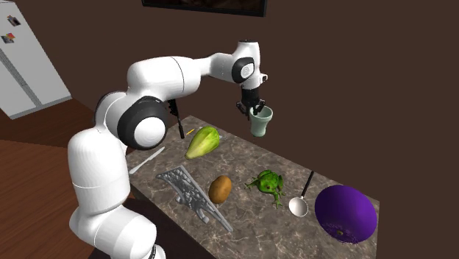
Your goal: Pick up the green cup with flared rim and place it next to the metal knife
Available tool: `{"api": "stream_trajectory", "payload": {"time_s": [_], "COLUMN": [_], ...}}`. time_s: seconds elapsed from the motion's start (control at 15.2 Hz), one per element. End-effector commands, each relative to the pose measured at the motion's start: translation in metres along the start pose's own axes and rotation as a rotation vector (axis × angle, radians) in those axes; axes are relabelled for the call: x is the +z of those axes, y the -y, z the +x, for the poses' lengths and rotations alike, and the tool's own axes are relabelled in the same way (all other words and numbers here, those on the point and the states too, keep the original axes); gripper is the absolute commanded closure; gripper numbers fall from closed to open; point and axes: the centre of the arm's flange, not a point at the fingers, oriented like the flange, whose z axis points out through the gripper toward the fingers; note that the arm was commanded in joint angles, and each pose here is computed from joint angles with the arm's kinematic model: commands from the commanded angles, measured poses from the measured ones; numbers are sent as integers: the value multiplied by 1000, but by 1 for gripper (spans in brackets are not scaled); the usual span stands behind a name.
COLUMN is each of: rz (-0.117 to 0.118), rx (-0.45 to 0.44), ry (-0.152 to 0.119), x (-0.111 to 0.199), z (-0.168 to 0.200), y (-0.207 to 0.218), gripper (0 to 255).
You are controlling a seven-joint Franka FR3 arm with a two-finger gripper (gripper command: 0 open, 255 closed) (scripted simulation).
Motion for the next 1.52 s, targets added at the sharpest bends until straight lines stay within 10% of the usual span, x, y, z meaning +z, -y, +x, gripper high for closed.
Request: {"api": "stream_trajectory", "payload": {"time_s": [0.0, 0.53, 1.45], "rz": [0, 0, 0], "rx": [0, 0, 0], "ry": [0, 0, 0], "x": [-11, -49, -68], "z": [0, 0, -65], "y": [-2, -6, 166], "gripper": [255, 255, 255]}}
